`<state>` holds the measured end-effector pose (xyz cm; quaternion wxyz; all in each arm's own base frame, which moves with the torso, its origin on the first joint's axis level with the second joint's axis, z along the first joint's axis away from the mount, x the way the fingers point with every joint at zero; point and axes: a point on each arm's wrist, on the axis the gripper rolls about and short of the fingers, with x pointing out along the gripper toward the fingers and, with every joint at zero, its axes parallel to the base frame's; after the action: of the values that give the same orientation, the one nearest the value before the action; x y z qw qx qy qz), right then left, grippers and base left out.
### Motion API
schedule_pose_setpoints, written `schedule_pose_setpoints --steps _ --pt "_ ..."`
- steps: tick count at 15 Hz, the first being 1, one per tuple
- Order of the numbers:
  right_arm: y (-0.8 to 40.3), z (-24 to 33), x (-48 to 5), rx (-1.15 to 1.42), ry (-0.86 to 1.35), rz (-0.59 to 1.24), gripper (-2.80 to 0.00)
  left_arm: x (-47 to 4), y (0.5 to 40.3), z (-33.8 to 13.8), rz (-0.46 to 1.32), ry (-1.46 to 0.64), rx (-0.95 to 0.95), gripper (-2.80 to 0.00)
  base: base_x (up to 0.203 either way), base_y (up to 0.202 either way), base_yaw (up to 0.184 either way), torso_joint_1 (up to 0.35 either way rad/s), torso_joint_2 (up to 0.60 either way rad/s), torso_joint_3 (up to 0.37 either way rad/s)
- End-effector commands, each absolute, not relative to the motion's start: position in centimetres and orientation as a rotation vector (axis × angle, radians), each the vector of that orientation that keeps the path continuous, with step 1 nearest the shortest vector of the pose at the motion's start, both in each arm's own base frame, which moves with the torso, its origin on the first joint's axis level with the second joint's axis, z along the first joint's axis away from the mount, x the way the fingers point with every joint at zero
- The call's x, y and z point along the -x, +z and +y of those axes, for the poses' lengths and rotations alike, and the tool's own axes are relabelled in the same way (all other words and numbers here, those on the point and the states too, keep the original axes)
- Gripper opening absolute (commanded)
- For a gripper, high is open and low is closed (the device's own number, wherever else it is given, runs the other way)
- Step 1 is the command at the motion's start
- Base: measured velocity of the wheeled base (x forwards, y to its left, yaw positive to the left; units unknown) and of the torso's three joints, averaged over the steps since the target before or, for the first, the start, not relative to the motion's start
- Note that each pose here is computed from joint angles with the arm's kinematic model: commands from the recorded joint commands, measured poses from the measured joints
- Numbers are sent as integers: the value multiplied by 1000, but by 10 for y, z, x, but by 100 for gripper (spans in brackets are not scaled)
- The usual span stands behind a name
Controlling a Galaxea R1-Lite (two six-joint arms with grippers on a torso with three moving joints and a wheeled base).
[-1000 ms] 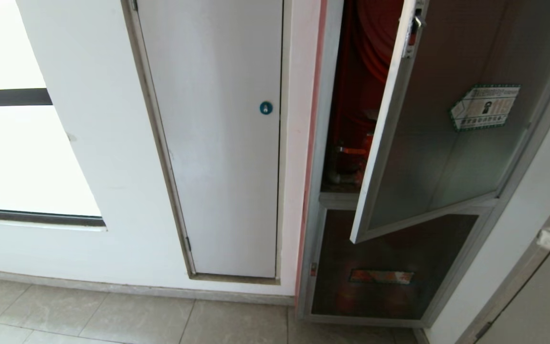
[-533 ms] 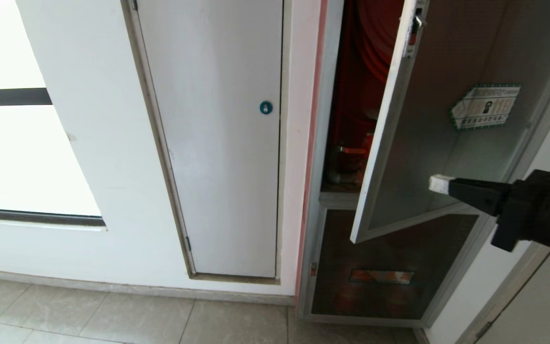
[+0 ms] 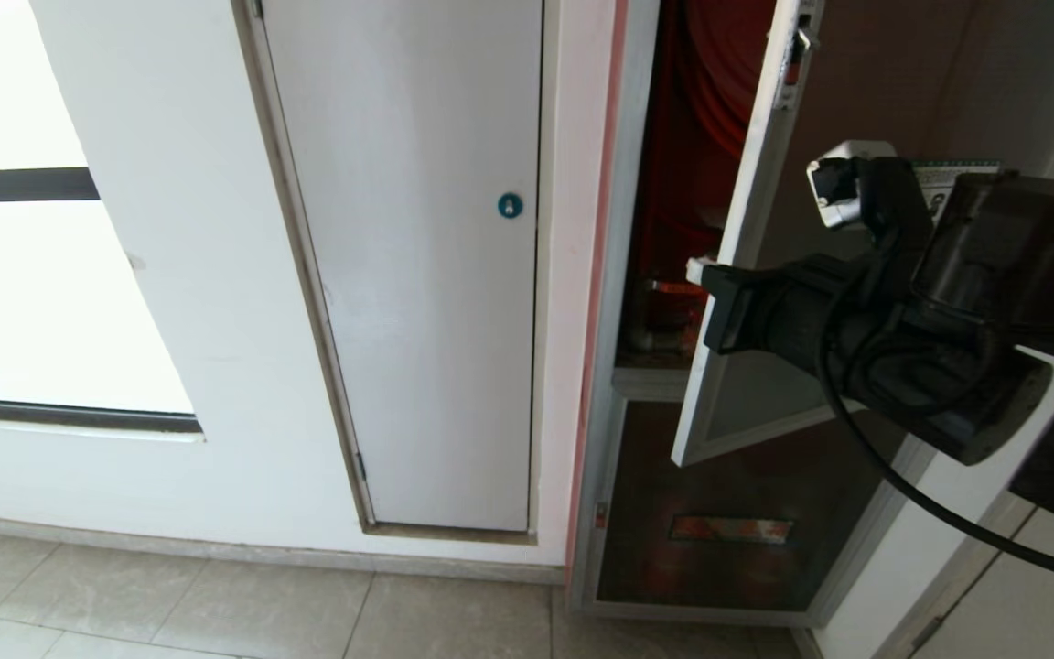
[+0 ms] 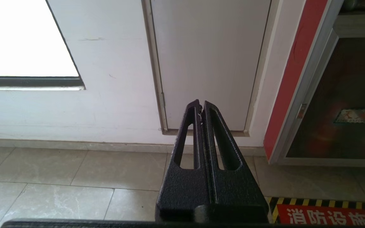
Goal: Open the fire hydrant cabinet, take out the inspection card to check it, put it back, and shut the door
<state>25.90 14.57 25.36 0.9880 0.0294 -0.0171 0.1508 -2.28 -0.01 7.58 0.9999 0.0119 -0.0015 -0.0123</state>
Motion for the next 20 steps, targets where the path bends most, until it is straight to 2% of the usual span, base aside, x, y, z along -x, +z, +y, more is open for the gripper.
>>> schedule_pose_setpoints --steps 1,11,20 --pt "236 165 -291 -57 230 -31 -280 22 74 0 4 -24 -25 -280 0 0 0 0 0 0" --pt "246 205 -367 -74 -102 -200 -280 22 74 0 4 -25 -25 -280 0 0 0 0 0 0" --pt "251 195 -408 -142 -293 -286 -280 22 74 0 4 -23 -24 -280 0 0 0 0 0 0"
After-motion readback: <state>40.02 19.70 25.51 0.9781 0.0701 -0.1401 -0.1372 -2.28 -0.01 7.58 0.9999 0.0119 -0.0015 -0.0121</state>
